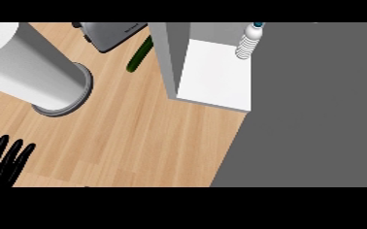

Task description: Pick up the bottled water, place it into the cabinet and close the cabinet

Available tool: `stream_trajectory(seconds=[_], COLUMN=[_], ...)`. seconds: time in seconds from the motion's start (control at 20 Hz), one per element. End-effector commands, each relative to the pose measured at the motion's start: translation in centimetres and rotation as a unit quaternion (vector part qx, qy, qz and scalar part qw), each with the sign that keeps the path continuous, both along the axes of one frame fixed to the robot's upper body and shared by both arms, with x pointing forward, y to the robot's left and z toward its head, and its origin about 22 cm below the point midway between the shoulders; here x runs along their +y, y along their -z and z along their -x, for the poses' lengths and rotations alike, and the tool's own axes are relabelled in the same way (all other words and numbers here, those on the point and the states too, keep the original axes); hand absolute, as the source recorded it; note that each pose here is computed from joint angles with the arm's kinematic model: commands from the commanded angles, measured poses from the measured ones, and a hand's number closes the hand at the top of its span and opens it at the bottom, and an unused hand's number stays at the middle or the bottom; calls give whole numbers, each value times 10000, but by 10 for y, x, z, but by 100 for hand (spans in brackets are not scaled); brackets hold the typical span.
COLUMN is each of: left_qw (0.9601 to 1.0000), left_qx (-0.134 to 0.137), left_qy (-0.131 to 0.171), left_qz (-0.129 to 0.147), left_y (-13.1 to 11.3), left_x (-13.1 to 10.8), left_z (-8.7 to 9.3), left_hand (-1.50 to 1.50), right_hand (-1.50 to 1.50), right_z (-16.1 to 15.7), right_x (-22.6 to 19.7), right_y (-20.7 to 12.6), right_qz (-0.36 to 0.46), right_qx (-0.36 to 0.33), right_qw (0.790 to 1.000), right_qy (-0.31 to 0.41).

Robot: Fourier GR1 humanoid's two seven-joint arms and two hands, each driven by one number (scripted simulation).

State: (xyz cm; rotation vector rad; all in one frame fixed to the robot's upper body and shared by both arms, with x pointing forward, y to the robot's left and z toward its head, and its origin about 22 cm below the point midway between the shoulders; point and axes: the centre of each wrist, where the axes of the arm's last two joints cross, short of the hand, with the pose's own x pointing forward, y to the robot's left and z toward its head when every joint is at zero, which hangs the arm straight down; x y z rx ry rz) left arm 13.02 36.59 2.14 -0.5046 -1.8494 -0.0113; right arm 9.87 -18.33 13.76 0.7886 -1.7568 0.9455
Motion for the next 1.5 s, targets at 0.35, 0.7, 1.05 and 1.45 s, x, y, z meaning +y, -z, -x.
stream_trajectory(seconds=[0.35,0.7,1.05,1.45], left_qw=[9997,9999,9996,9995], left_qx=[-150,-14,213,105], left_qy=[174,-91,59,-75], left_qz=[43,89,150,286], left_y=[-12,-8,-7,-7], left_x=[10,22,22,27], left_z=[-7,-2,6,4], left_hand=[-150,-150,-150,-150], right_hand=[150,150,150,150], right_z=[-43,-116,-198,-272], right_x=[32,39,53,73], right_y=[33,30,14,-8], right_qz=[-609,-729,-620,-353], right_qx=[1499,1593,1572,1545], right_qw=[9865,9747,9550,9514], right_qy=[235,1386,2437,2642])
